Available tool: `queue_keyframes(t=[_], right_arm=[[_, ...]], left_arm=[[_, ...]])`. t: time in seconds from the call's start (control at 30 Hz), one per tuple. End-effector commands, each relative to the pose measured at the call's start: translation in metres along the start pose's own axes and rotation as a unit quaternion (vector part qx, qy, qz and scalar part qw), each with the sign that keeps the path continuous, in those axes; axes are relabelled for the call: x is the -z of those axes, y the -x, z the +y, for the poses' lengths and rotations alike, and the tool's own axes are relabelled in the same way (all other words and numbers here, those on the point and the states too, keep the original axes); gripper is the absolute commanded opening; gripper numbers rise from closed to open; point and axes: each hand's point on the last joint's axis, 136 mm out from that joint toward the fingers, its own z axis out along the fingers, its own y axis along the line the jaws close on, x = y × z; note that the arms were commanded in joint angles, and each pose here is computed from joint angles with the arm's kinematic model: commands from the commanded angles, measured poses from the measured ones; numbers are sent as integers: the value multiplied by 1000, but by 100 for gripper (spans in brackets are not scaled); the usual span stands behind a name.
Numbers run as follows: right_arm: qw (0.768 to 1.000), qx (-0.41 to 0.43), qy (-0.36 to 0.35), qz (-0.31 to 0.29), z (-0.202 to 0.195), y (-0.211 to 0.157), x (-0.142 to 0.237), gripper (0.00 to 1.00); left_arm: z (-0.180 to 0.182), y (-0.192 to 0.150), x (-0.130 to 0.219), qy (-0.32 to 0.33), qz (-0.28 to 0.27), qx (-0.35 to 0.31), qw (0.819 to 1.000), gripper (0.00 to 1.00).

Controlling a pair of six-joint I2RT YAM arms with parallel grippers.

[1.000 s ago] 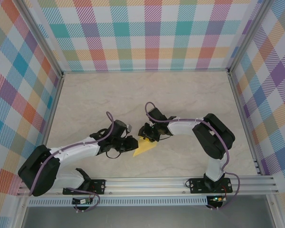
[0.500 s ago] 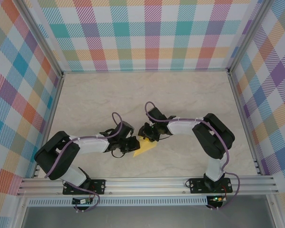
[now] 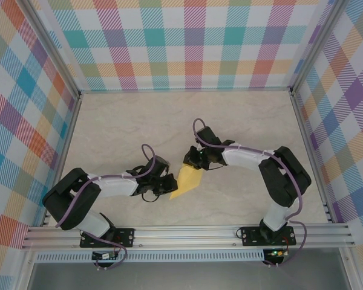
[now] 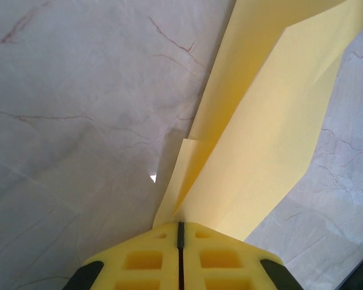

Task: Fold a paper plane with a square sheet of paper (pick it up from the middle)
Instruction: Fourth fold the wing at the center of the table.

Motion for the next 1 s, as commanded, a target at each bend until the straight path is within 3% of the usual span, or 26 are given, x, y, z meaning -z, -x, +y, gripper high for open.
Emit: queue_keyframes(t=[0.0,0.17,0.43,0.77,0.97], right_arm=[[999,11,31,26,3,-20,-6,8],[998,27,31,52,4,-45,-19,4],[997,14,21,67,-13,-56,-38,3],[999,1,-20,47,-50,-52,-53,5],[999,9,-10,29,-53,-38,-52,7]], left_arm=[[57,-23,-5,111,27,16,993,6],[56,-22,-5,114,30,14,993,5],[61,-24,-4,126,32,13,991,5],[67,-25,-3,137,33,8,990,4],[77,-31,-1,152,38,4,988,4]])
